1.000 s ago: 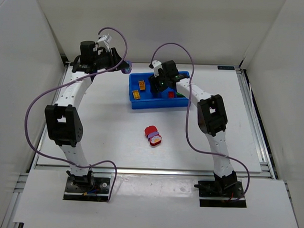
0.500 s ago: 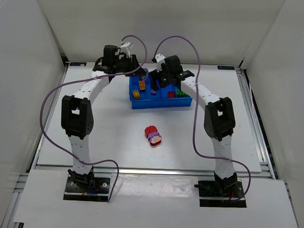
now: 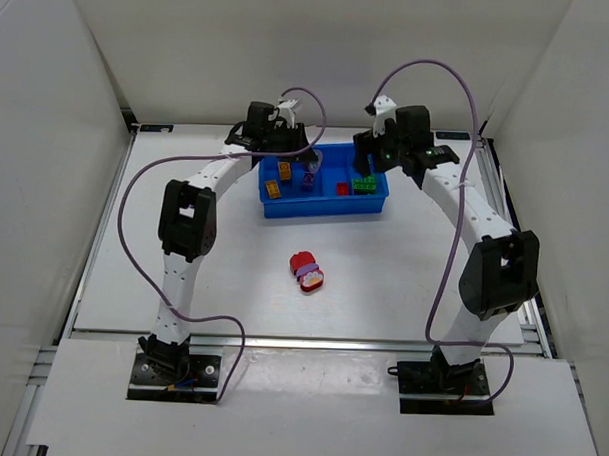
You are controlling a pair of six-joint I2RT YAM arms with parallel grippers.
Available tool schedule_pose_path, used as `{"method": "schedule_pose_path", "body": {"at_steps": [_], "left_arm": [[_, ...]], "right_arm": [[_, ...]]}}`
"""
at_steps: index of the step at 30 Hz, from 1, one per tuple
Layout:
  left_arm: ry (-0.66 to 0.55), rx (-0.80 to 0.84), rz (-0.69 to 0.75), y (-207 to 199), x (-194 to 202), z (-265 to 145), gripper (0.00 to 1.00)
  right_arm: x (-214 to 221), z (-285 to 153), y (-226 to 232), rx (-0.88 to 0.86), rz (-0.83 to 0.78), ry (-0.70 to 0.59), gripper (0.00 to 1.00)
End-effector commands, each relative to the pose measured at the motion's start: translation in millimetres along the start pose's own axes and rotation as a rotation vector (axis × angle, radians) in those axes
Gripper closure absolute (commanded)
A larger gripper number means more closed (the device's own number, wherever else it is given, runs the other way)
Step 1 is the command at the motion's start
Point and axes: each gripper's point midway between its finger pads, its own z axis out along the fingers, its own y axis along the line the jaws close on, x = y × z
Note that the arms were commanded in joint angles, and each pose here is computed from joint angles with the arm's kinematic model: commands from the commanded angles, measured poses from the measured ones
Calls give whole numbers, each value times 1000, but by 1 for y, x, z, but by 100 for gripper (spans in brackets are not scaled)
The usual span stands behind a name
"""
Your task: Sort the legos into containers by color
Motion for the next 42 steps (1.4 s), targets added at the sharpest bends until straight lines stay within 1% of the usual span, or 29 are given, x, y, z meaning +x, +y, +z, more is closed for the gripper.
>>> {"method": "schedule_pose_path", "body": {"at_steps": [1, 5, 6, 7, 8, 10, 11, 14, 15, 18, 21, 22, 24, 25, 26, 27, 28, 29, 30, 31, 32, 33, 35, 37, 38, 39, 40, 41, 42], "left_arm": [[-45, -49, 40, 7, -19, 2, 84], [-45, -114, 60, 24, -17, 6, 83], [-36, -128, 55, 29, -13, 8, 82], [-42, -139, 57, 30, -15, 8, 78], [-43, -151, 51, 33, -15, 9, 63], [-45, -151, 54, 33, -16, 9, 50], [-51, -148, 56, 30, -19, 7, 37], [-75, -139, 74, 23, -29, 2, 20], [-82, -131, 82, 20, -33, 0, 17], [-142, -105, 104, 1, -60, -16, 14], [-230, -84, 100, -21, -99, -47, 14], [-276, -72, 124, -40, -118, -66, 14], [-316, -91, 152, -52, -133, -89, 15], [-363, -95, 186, -73, -151, -115, 14], [-364, -121, 187, -76, -152, -128, 14], [-364, -160, 184, -72, -150, -139, 9], [-368, -180, 172, -74, -150, -150, 1], [-381, -196, 166, -85, -152, -175, 1], [-353, -231, 133, -68, -139, -183, 1], [-338, -200, 138, -74, -133, -192, 0], [-356, -196, 148, -86, -133, -216, 1], [-326, -216, 123, -72, -114, -222, 0], [-286, -232, 123, -76, -90, -246, 1], [-272, -254, 103, -70, -75, -266, 1], [-273, -243, 62, -72, -67, -276, 1], [-267, -264, 4, -64, -52, -294, 1], [-259, -245, -9, -68, -45, -300, 0], [-231, -238, -37, -61, -30, -303, 1], [-234, -259, -44, -64, -24, -313, 1]], "right_arm": [[18, -10, 11, -60, -33, 50, 24], [25, -15, 13, -96, -19, 63, 24], [28, -14, 13, -98, -17, 70, 24], [30, -15, 15, -112, -17, 71, 24], [32, -15, 17, -126, -22, 77, 24], [33, -15, 20, -138, -22, 76, 24], [35, -15, 23, -153, -26, 82, 24], [38, -15, 30, -194, -35, 83, 24], [40, -14, 32, -210, -36, 82, 24], [47, -16, 40, -249, -34, 88, 24], [51, -23, 54, -311, -47, 85, 25], [54, -29, 59, -328, -67, 84, 25], [63, -36, 84, -387, -106, 103, 26], [71, -45, 96, -413, -140, 106, 26], [78, -48, 109, -440, -164, 116, 26], [82, -53, 135, -481, -217, 107, 26], [89, -56, 146, -491, -244, 110, 25], [102, -61, 154, -481, -265, 127, 25], [110, -65, 178, -517, -293, 140, 24], [113, -66, 181, -500, -281, 147, 23], [123, -69, 187, -501, -216, 175, 22], [126, -70, 192, -512, -185, 183, 20], [137, -69, 195, -509, -100, 233, 18], [144, -67, 197, -511, -64, 265, 18], [148, -65, 198, -510, -40, 284, 19], [155, -61, 201, -500, 24, 327, 20], [155, -58, 198, -456, 75, 351, 21], [158, -54, 195, -412, 97, 374, 22], [164, -49, 193, -376, 143, 405, 22]]}}
